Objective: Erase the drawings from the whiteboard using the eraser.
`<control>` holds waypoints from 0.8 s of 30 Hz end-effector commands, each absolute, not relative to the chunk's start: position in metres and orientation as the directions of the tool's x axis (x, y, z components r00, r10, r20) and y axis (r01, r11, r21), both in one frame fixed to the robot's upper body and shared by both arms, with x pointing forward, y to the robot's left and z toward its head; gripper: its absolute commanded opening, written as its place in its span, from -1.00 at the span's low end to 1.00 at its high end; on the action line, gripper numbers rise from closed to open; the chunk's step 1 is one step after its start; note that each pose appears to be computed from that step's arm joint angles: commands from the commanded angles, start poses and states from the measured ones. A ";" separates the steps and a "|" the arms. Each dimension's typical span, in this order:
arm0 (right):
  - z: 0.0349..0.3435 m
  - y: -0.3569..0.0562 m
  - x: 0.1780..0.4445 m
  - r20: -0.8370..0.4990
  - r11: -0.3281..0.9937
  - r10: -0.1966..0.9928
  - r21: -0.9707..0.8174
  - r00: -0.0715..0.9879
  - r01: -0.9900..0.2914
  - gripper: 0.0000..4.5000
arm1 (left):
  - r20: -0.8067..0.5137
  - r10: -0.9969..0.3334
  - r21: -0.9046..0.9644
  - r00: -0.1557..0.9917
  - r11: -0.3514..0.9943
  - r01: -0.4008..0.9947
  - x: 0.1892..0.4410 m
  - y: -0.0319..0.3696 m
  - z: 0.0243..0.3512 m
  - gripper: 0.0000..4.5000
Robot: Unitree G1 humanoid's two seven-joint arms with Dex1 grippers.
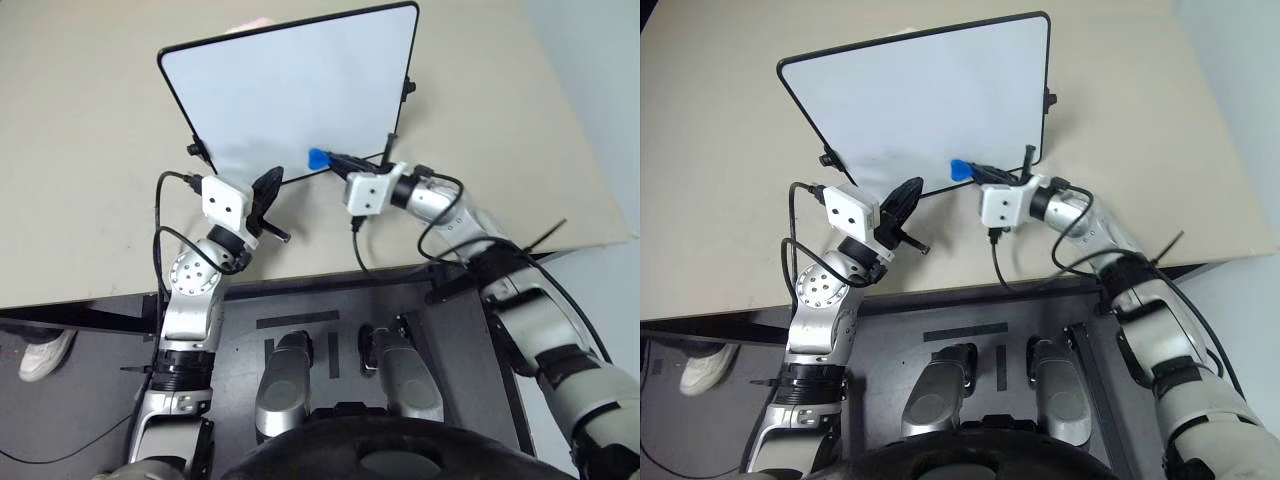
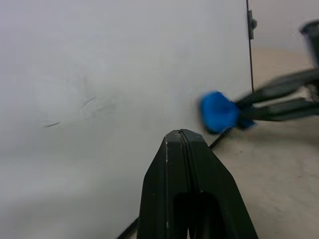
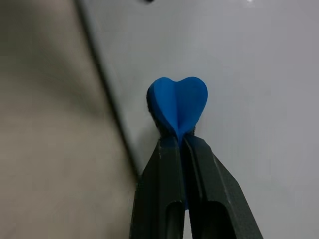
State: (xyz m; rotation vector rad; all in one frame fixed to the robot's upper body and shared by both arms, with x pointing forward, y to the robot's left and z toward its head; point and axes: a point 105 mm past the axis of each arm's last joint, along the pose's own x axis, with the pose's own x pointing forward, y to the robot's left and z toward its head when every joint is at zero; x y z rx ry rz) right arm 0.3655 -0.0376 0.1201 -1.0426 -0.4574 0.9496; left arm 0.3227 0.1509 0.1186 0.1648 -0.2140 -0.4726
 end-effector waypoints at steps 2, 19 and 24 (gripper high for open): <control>0.142 -0.061 0.350 -0.101 0.236 0.848 -0.807 0.520 -0.541 -1.00 | 0.200 -0.482 0.232 0.853 0.869 0.437 0.321 0.150 0.129 -1.00; 0.131 -0.093 0.322 -0.298 0.268 0.818 -0.559 0.491 -0.785 0.55 | 0.178 -0.502 0.256 0.847 0.854 0.452 0.325 0.158 0.133 -1.00; 0.141 -0.103 0.322 -0.224 0.352 0.805 -0.566 0.550 -0.745 0.68 | 0.146 -0.510 0.278 0.848 0.844 0.459 0.320 0.166 0.133 -1.00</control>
